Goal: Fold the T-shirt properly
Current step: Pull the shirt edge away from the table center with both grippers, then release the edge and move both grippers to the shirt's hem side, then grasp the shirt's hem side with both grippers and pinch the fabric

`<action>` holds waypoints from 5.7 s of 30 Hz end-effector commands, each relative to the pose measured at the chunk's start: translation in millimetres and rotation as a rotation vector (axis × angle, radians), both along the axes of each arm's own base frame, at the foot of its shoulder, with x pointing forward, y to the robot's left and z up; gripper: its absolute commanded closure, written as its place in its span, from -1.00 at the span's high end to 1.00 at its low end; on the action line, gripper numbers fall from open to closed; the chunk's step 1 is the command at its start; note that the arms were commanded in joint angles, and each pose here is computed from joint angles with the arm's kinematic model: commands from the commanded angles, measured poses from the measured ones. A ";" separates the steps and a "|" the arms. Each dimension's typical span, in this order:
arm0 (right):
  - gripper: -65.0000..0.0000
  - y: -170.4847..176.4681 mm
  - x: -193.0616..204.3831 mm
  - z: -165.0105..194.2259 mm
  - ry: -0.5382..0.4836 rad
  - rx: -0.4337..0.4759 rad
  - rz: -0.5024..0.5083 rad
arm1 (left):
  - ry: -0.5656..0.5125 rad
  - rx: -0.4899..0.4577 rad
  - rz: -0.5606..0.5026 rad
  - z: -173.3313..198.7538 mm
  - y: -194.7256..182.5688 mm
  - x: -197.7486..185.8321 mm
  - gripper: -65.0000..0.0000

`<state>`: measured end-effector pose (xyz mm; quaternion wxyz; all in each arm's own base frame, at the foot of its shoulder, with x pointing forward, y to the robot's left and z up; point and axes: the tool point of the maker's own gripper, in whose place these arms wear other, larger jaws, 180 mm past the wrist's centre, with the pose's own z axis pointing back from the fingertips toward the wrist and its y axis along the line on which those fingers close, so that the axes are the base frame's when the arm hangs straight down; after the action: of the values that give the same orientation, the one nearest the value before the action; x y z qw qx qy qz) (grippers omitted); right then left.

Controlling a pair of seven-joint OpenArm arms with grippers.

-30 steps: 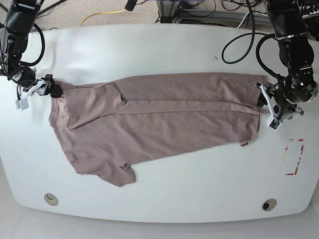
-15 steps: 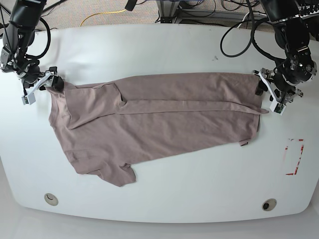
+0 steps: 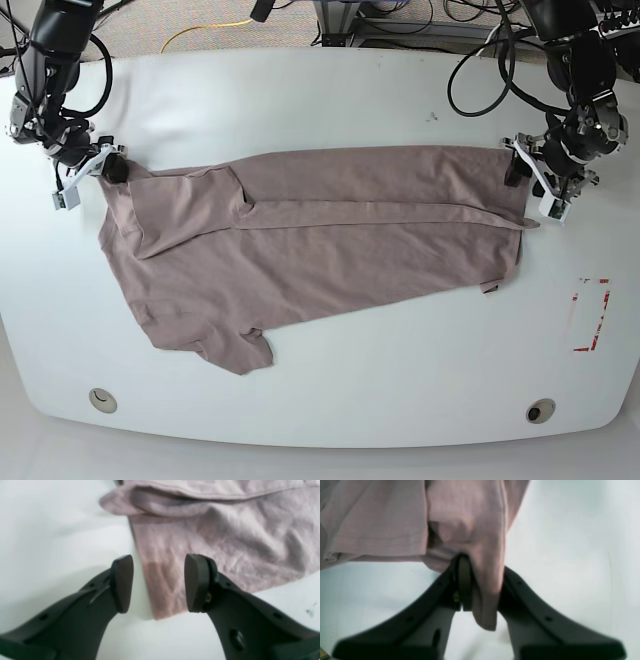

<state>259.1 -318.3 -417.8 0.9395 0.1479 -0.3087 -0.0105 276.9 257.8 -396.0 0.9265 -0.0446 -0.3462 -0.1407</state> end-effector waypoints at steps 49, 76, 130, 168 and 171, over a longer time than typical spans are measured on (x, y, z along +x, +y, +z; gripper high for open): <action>-0.40 49.7 -112.3 27.8 0.144 -0.204 0.351 | 0.202 0.277 0.039 11.6 97.4 -108.8 -0.79; 0.30 23.6 -19.9 93.9 -0.165 -0.248 0.164 | -0.082 0.268 0.102 90.1 61.0 14.8 0.07; -0.56 92.1 163.4 23.0 -0.247 -0.131 0.207 | -0.137 0.037 -0.033 55.8 -18.1 100.9 0.08; 0.23 75.9 155.4 8.5 -0.187 -0.048 0.131 | -0.100 0.039 -0.037 41.4 -29.2 87.0 0.41; 0.22 87.0 158.3 9.6 -0.197 -0.041 0.144 | -0.103 0.039 -0.037 42.5 -29.2 88.1 0.41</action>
<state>412.6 -231.9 -414.8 0.9060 0.1553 -0.3885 0.0648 351.6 226.1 -372.4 0.9172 -0.0297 -0.3606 -0.1667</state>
